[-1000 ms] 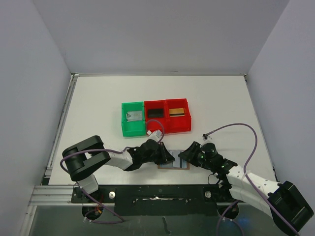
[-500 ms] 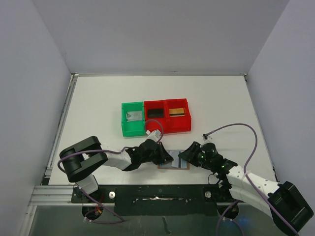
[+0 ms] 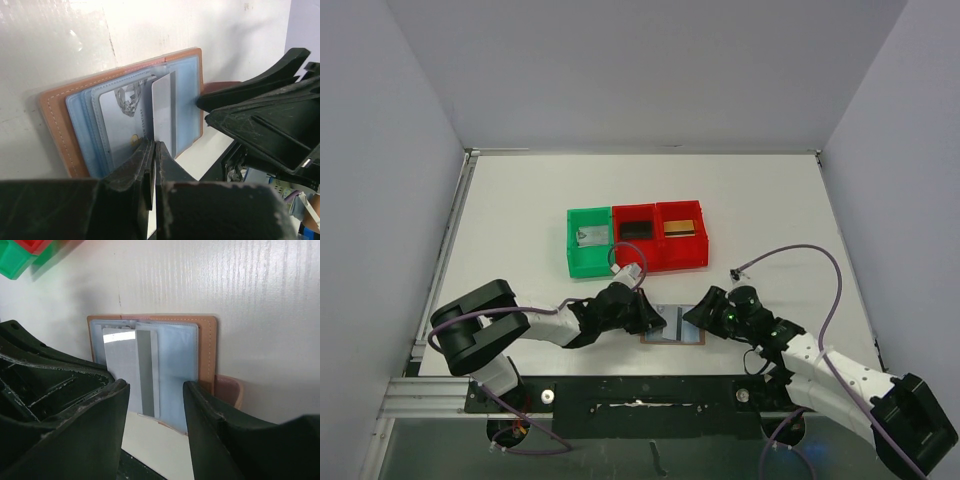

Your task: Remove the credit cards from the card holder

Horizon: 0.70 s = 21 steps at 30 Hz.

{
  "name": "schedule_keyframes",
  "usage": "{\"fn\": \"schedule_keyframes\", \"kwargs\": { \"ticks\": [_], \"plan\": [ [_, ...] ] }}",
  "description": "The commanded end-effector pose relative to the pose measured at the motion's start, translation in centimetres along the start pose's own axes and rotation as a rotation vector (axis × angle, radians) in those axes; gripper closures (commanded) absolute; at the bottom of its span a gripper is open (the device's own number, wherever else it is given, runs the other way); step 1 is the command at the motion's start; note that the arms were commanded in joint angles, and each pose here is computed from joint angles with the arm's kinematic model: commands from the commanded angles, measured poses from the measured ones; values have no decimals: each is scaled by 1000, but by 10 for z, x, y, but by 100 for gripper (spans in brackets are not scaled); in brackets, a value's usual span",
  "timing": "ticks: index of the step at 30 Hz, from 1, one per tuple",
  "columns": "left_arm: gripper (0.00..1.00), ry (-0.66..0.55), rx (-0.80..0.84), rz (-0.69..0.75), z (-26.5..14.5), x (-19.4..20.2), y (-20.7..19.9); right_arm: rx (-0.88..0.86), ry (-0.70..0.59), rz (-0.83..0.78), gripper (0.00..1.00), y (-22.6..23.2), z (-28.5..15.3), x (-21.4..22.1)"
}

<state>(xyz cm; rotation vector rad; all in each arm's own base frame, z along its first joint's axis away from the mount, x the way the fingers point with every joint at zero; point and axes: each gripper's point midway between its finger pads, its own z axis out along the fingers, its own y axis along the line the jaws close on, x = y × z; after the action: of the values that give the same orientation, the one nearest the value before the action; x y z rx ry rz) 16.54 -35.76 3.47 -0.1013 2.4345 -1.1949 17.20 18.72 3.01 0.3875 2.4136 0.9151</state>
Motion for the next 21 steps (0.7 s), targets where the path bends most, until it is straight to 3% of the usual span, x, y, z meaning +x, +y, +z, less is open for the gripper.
{"fn": "schedule_keyframes", "kwargs": {
  "ticks": [1, 5, 10, 21],
  "plan": [
    [99, 5, 40, 28, 1, -3, -11, 15, -13, -99, 50, 12, -13, -14],
    [97, 10, 49, 28, 2, -3, -14, -60, -16, -129, 48, 34, -15, -20],
    [96, 6, 47, 19, 2, -3, -12, -97, 74, -81, 49, 27, 2, 2],
    [80, 19, 98, -6, 3, 0, -20, 35, 155, 39, 54, -34, 12, 43]
  ]
}}
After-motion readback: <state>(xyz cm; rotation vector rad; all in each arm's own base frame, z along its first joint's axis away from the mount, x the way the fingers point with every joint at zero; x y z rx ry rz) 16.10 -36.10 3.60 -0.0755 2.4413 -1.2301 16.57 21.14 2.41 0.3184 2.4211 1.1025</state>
